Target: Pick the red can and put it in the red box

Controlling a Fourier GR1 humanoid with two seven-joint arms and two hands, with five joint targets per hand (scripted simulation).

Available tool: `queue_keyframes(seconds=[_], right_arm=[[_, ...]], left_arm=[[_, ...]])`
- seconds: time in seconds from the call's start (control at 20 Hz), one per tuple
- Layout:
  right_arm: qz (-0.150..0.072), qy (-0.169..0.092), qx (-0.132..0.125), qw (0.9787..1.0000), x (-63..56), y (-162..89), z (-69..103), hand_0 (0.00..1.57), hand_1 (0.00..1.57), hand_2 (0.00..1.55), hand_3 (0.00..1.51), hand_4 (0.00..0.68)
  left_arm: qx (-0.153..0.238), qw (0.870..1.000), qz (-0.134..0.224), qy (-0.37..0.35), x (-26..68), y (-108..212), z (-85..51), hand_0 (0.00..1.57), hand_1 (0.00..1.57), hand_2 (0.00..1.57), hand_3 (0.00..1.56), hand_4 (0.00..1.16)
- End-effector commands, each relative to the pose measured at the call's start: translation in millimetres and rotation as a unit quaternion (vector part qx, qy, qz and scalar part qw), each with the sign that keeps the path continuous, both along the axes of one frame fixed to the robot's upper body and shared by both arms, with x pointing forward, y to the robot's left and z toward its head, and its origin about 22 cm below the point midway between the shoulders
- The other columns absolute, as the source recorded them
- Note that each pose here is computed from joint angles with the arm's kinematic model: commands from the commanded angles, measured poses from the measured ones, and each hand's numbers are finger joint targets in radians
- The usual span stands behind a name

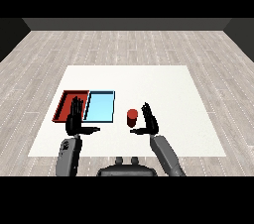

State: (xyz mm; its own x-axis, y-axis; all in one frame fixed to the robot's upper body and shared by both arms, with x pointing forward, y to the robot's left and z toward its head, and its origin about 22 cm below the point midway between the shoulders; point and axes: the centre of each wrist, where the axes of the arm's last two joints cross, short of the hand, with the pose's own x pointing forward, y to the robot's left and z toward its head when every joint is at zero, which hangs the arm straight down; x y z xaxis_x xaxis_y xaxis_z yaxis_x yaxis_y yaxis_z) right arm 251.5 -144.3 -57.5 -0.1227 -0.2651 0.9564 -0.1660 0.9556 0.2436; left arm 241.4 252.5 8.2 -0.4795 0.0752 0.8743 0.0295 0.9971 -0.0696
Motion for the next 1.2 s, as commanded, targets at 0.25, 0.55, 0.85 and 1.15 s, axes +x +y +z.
queue_keyframes(seconds=[0.25,0.55,0.85,1.15], right_arm=[[0.014,0.006,0.013,0.9998,3.5,17.1,0.0,0.00,0.00,0.00,0.00,0.000],[0.012,0.030,0.008,0.9994,0.9,15.6,-7.0,0.00,0.00,0.00,0.00,0.000],[-0.005,0.031,0.006,0.9995,20.4,17.6,-0.8,0.00,0.00,0.00,0.00,0.000],[0.001,0.036,0.005,0.9993,35.3,30.3,-1.4,0.00,0.00,0.00,0.00,0.000]], left_arm=[[-0.005,1.000,-0.004,-0.009,-2.8,-4.1,1.4,0.00,0.00,0.00,0.00,0.00],[-0.003,1.000,-0.004,-0.006,-11.4,-1.5,6.8,0.00,0.00,0.00,0.00,0.00],[-0.001,1.000,-0.013,-0.005,5.3,-6.6,14.0,0.00,0.00,0.00,0.00,0.00],[-0.011,1.000,-0.009,-0.003,-15.4,4.8,2.3,0.00,0.00,0.00,0.00,0.00]])
